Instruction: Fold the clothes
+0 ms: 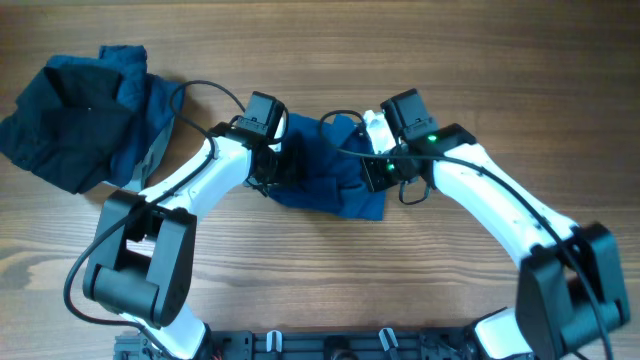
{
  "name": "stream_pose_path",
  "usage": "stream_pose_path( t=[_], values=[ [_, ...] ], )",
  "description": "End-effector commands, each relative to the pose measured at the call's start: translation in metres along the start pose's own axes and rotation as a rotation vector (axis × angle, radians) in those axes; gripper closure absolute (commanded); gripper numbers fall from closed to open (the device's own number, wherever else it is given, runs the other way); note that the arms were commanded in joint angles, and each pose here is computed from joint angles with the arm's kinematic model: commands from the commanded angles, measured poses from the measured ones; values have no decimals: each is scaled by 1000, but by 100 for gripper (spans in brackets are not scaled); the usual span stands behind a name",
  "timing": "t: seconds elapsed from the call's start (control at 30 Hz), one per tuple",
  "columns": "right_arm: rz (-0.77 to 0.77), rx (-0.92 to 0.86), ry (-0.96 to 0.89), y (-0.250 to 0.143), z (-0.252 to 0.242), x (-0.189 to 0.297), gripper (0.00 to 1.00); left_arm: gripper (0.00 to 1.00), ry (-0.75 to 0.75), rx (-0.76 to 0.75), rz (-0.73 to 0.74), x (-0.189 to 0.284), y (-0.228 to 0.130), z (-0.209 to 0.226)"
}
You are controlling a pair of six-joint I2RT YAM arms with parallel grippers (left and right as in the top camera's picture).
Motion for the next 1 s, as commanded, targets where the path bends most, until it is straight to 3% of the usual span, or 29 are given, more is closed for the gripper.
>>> stream_pose_path(
  t=[0.0, 0.17, 0.3, 0.4, 0.5, 0.73, 0.83, 0.97],
  values=[
    [-74, 97, 165, 10, 23, 11, 96, 46, -48, -7, 51, -9, -7, -4],
    [42, -40, -27, -6, -10, -22, 96, 44, -48, -3, 50, -9, -7, -4],
    [218, -221, -218, -42, -46, -67, 96, 42, -47, -3, 51, -9, -7, -4],
    [311, -361, -366, -64, -65, -71, 96, 40, -46, -3, 51, -9, -7, -4],
    [328, -409, -378, -70, -73, -62, 96, 39, -47, -3, 51, -9, -7, -4],
    [83, -19, 54, -23, -22, -16, 89, 33, -56, -2, 43, -3, -7, -5],
    [-65, 49, 101, -3, -2, 20, 89, 33, -72, -10, 18, 7, -5, -9],
    [-238, -6, 78, 21, 6, 52, 96, 30, -109, -27, -38, 27, -2, -16]
  ],
)
Point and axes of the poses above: each gripper's point midway between its finger pads, its own x axis back along the fingers, its own z axis along the line the jaws close on, y = z × x, the point moved 6 cm from there along x, back along the fingers, and after that the axes turned 9 degrees about x, right-handed, at the moved point
